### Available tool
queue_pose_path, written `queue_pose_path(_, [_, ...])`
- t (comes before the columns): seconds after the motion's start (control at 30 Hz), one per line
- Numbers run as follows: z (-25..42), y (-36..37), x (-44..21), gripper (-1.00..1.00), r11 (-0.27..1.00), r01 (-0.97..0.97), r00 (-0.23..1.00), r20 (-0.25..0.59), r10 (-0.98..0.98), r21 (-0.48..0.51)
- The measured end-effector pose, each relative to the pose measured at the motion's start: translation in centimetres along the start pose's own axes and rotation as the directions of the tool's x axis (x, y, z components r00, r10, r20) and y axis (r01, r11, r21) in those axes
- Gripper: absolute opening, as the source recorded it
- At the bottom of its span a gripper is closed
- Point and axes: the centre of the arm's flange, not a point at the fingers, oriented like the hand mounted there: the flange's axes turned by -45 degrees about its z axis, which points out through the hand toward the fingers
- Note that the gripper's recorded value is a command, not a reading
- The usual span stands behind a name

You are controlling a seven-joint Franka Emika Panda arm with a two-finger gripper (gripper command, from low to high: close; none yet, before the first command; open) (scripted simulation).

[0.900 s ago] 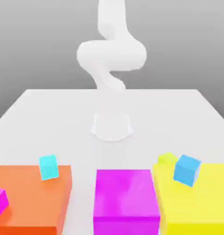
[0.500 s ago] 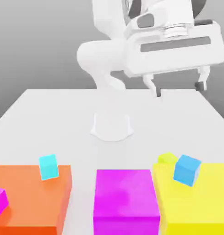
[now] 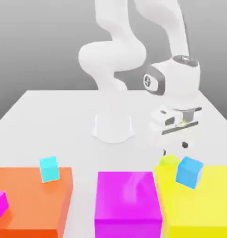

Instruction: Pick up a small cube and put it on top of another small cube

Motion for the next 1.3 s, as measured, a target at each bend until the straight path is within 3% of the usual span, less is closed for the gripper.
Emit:
queue_pose_path(0.4, [5.0, 0.0, -0.2, 0.0, 1.0, 0.002, 1.0, 0.0, -0.002, -0.002])
queue_pose_path(0.43, [5.5, 0.0, -0.4, -1.0, 1.0, 0.001, 1.0, 0.001, -0.001, -0.005])
queue_pose_path(1.2, [-0.7, -0.1, -0.4, -1.0, 1.0, 0.003, 1.0, 0.002, -0.003, -0.006])
queue_pose_path(1.3, [-0.4, 3.9, 0.0, -1.0, 0.994, -0.112, 0.993, 0.027, 0.112, 0.003])
